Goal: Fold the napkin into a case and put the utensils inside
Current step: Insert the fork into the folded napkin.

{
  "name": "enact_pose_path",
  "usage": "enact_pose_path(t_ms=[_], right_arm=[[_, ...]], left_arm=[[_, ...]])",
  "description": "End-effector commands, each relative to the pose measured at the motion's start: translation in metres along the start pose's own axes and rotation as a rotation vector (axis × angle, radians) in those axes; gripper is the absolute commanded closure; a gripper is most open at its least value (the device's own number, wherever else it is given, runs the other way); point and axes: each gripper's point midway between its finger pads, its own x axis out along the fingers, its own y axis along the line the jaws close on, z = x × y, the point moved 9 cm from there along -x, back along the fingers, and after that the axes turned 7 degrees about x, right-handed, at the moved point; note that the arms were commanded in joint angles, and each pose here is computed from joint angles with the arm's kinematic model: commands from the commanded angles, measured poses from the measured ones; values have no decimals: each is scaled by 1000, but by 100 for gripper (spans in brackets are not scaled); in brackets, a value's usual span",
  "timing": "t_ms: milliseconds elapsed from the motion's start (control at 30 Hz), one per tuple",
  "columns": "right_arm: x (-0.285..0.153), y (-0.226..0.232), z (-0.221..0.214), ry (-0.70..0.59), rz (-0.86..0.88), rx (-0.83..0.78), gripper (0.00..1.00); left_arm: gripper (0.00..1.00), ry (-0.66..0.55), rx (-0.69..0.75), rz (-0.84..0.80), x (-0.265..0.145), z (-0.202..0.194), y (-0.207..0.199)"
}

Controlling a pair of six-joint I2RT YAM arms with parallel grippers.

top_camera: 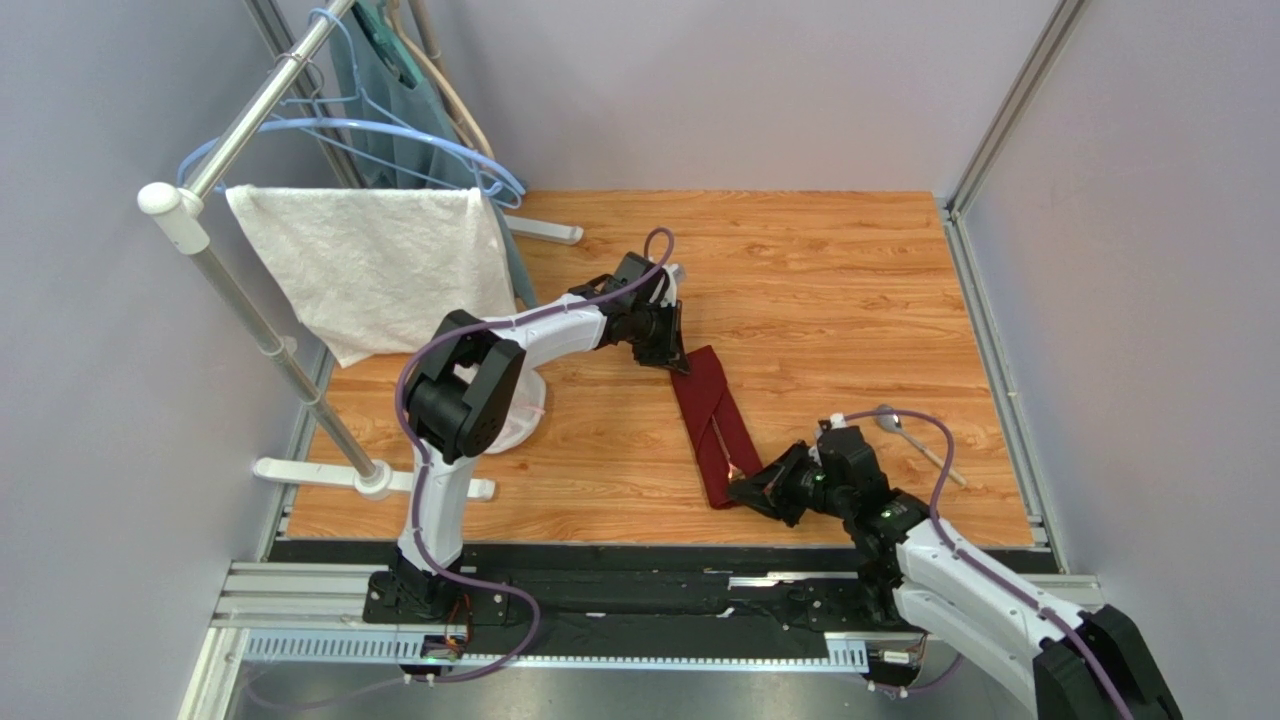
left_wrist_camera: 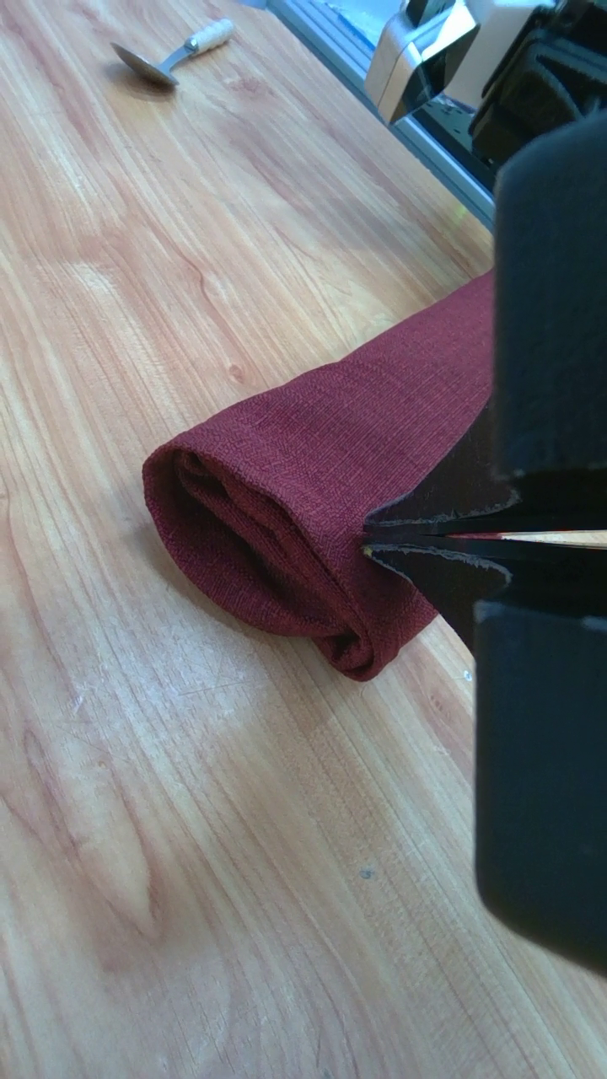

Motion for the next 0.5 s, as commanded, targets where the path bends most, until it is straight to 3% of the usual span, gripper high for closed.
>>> enact_pose_path(t_ms=[0, 467], right_arm=[[7, 17, 1, -15, 96, -36, 100], [24, 32, 2, -19, 132, -59, 100]], left_arm=[[100, -30, 2, -30, -6, 5, -5], [100, -28, 3, -37, -6, 1, -5]])
